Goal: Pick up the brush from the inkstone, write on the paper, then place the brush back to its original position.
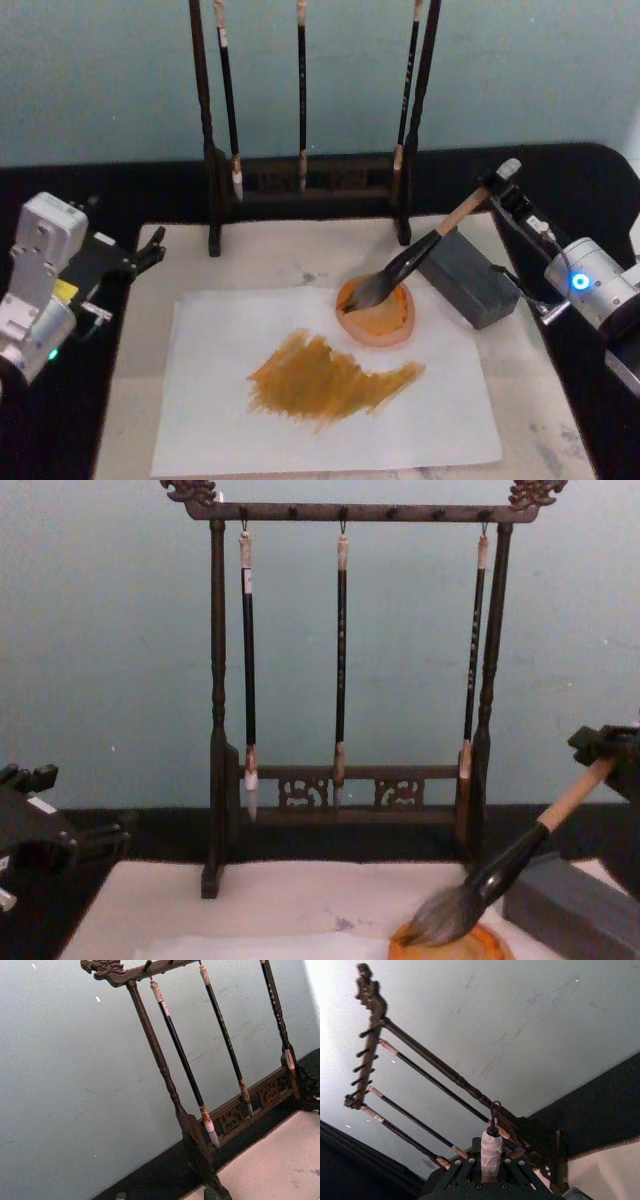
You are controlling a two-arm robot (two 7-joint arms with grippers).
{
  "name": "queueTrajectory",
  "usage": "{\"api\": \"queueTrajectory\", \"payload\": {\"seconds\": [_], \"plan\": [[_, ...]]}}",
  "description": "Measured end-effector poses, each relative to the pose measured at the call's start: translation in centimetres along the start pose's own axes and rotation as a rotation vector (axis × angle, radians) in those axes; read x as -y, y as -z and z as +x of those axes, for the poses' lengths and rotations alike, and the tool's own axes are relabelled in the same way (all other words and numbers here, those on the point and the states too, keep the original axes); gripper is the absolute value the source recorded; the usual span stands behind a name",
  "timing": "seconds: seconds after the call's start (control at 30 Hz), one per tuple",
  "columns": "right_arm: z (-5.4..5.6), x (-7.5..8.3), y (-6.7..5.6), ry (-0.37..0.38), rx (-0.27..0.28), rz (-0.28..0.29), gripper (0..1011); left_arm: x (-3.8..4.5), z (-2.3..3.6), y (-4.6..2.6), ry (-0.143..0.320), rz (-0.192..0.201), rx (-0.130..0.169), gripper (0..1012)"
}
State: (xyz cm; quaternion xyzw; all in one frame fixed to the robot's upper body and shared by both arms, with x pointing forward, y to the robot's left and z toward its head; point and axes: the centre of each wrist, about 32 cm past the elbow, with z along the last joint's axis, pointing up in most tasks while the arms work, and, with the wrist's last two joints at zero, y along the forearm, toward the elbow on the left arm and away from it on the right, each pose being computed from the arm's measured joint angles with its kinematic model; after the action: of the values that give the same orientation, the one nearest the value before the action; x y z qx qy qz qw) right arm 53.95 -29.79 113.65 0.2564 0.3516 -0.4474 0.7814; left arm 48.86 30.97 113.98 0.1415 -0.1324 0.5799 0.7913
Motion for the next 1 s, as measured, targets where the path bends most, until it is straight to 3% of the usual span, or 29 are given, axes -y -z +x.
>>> {"api": "queueTrajectory", "payload": {"seconds": [0.5, 1.0], "plan": [[1.4, -1.1, -0.1, 0.029, -0.037, -0.019, 151, 0.00, 0.00, 0.00, 0.000, 0.000, 0.000, 1010], [2.4, -0.5, 0.3, 0.069, -0.069, -0.020, 151, 0.00, 0.00, 0.00, 0.000, 0.000, 0.000, 1009]]}}
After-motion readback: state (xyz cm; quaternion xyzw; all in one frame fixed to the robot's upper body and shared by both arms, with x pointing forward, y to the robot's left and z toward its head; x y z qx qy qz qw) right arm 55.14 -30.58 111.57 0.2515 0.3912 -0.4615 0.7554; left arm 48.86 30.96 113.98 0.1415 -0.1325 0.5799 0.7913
